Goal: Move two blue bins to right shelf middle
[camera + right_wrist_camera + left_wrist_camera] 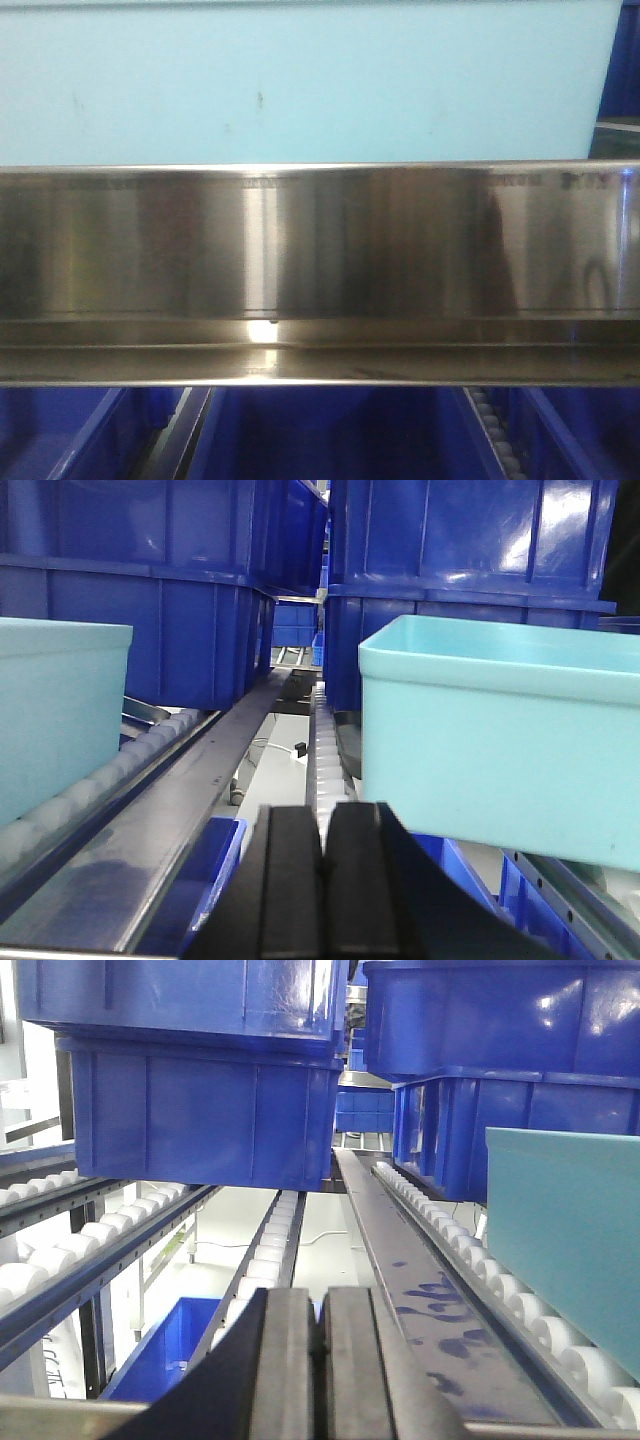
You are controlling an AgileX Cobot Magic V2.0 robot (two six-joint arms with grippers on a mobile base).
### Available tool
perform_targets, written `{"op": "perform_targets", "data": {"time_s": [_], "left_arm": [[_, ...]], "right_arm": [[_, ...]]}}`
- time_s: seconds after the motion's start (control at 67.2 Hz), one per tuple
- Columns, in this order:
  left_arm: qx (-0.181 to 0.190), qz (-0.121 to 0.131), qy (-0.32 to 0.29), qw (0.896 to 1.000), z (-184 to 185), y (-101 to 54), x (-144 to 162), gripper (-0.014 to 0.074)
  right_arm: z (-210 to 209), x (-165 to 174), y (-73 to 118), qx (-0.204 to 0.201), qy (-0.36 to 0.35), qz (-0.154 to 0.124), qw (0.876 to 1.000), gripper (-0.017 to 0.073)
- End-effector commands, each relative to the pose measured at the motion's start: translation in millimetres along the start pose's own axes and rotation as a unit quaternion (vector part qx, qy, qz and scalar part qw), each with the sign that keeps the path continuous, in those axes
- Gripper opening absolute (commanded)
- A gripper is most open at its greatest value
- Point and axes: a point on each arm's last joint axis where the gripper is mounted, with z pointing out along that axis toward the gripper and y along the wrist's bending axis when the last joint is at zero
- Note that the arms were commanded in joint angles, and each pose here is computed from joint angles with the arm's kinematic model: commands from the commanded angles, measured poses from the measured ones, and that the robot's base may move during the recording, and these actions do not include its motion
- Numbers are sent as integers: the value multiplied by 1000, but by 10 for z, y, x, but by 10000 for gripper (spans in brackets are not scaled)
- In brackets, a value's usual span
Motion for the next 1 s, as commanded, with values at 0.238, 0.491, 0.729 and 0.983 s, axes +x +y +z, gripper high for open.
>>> {"op": "perform_targets", "data": {"time_s": [0.238,0.491,0.729,0.983], "left_arm": [[1,1,-11,1000,-3,-1,-23,-111],[1,1,-11,1000,-3,-1,-23,-111],[1,1,-22,1000,-4,-1,-42,-111],[2,0,-6,1000,-21,-7,-160,-111]], "right_arm": [[-2,-24,-5,4,-13,1,1000,-166],[-2,-24,-5,4,-13,1,1000,-166],[-2,-24,-5,4,-13,1,1000,-166],[-15,-171,-12,6,-65,4,998,-166]]}}
